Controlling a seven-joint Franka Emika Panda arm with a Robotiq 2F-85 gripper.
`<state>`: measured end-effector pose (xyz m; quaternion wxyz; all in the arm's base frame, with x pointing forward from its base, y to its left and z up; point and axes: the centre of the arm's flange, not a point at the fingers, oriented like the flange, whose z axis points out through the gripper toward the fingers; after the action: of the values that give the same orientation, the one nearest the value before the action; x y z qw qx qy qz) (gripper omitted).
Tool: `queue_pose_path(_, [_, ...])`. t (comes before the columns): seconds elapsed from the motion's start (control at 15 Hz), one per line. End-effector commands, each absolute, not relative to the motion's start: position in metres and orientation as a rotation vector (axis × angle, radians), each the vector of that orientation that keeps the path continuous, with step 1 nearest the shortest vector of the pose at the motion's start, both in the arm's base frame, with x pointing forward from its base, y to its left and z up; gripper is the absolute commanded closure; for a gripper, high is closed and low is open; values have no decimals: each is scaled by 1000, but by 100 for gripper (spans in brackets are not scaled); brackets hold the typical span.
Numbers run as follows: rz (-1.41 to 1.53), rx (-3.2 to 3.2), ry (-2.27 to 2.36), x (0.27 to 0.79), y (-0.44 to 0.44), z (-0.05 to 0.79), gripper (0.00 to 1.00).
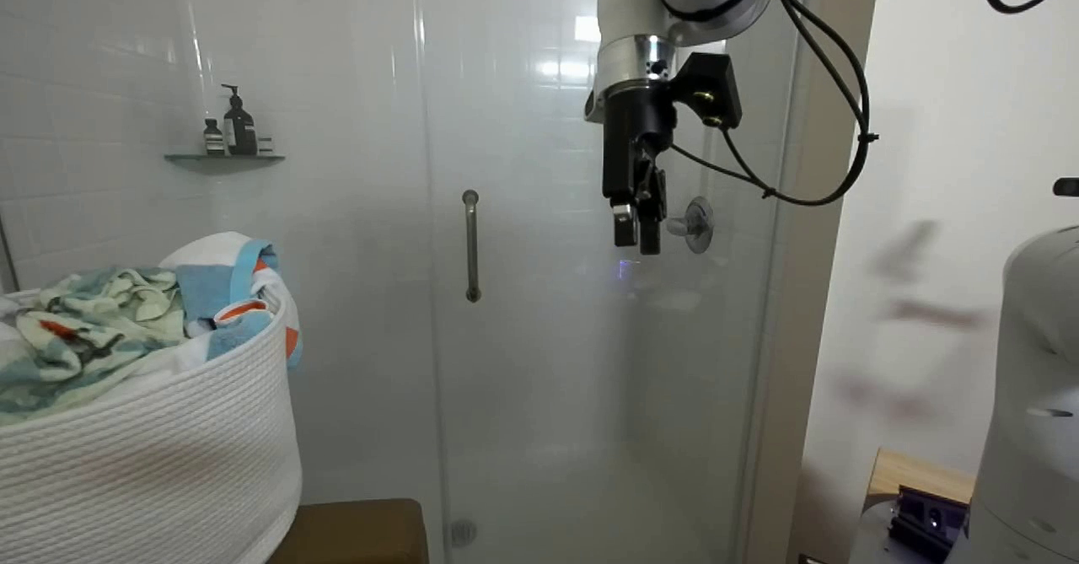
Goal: Open the shower door
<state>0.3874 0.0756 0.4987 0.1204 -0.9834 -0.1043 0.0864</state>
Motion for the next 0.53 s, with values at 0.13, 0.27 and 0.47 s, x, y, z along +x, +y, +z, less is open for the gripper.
queue_pose_path(0.13, [0,-2935,-364,416,61,512,0])
queue_pose_path(0.27, [-148,-2956,-386,422,57,515,0])
queue_pose_path(0.47, [-345,-2963,-429,429,53,517,0])
